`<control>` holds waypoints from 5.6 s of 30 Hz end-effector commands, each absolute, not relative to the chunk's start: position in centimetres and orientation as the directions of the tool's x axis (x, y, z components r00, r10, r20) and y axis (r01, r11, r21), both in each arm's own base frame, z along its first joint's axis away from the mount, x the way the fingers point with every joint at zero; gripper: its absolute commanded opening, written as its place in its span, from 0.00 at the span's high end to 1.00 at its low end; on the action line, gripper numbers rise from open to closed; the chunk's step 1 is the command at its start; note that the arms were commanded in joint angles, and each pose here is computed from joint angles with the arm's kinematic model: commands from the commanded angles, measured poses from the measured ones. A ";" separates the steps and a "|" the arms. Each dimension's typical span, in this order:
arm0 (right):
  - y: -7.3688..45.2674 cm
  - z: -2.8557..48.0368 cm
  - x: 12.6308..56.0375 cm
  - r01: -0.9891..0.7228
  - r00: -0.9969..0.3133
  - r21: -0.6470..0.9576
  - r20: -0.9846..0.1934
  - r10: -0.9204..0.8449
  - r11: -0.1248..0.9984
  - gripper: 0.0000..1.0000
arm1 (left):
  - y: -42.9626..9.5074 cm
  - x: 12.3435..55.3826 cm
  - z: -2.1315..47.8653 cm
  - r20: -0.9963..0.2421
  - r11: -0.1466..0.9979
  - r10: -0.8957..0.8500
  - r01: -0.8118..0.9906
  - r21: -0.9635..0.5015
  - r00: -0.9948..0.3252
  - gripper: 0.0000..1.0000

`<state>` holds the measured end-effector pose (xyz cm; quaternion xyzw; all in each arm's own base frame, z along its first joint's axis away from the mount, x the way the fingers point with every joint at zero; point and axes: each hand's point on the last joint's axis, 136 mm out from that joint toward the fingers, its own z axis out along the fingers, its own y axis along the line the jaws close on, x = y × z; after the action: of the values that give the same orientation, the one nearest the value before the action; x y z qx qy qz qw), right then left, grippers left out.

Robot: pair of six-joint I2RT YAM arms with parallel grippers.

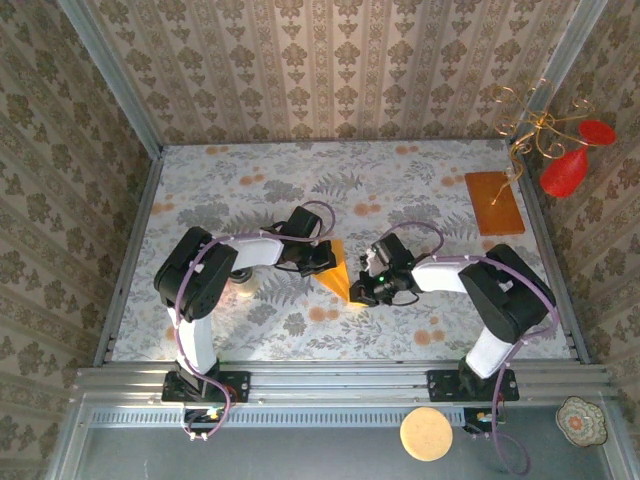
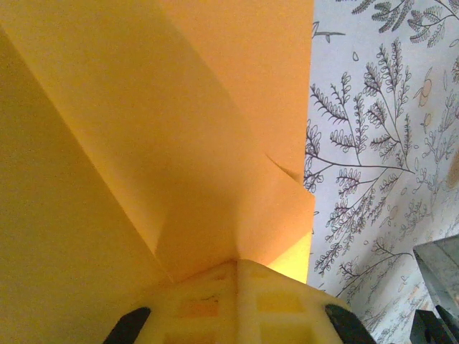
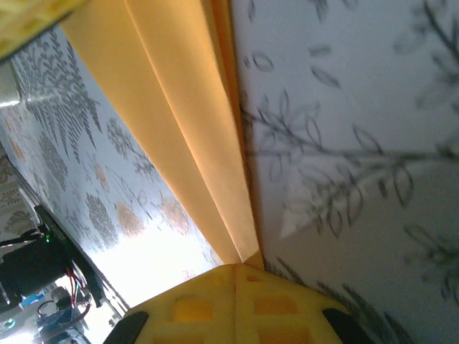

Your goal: Fold a paper plane with a square sheet of paper (pick it up from the middle)

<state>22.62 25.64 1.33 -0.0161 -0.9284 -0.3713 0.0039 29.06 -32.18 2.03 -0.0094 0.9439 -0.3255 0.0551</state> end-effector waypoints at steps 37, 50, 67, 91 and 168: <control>22.8 -4.7 22.6 0.031 -0.997 0.461 0.081 -0.008 0.887 0.95 | -30.2 29.7 0.6 -0.124 0.814 -0.018 0.058 -0.578 -0.992 0.92; 21.3 -6.8 20.9 0.086 -0.989 0.425 0.144 0.027 0.901 0.96 | -26.1 36.7 0.5 -0.191 0.835 -0.056 0.059 -0.548 -0.980 0.86; 26.3 2.4 27.1 -0.029 -0.993 0.672 -0.102 0.053 0.740 0.87 | -23.2 42.9 6.7 -0.313 0.825 -0.109 0.089 -0.558 -0.944 0.83; 26.7 4.7 33.2 -0.197 -0.965 0.741 -0.262 0.005 0.642 0.65 | -27.1 31.5 9.0 -0.251 0.746 -0.218 0.004 -0.666 -0.943 0.46; 11.4 16.6 34.2 0.015 -0.726 0.645 -0.519 0.452 0.764 0.47 | -24.7 33.3 16.2 -0.525 0.946 0.289 0.322 0.029 -0.800 0.93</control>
<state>35.14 14.49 18.91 -0.1166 -0.8358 -0.4109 -0.3450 34.09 -30.97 20.50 0.1072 0.9084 -0.2594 0.3098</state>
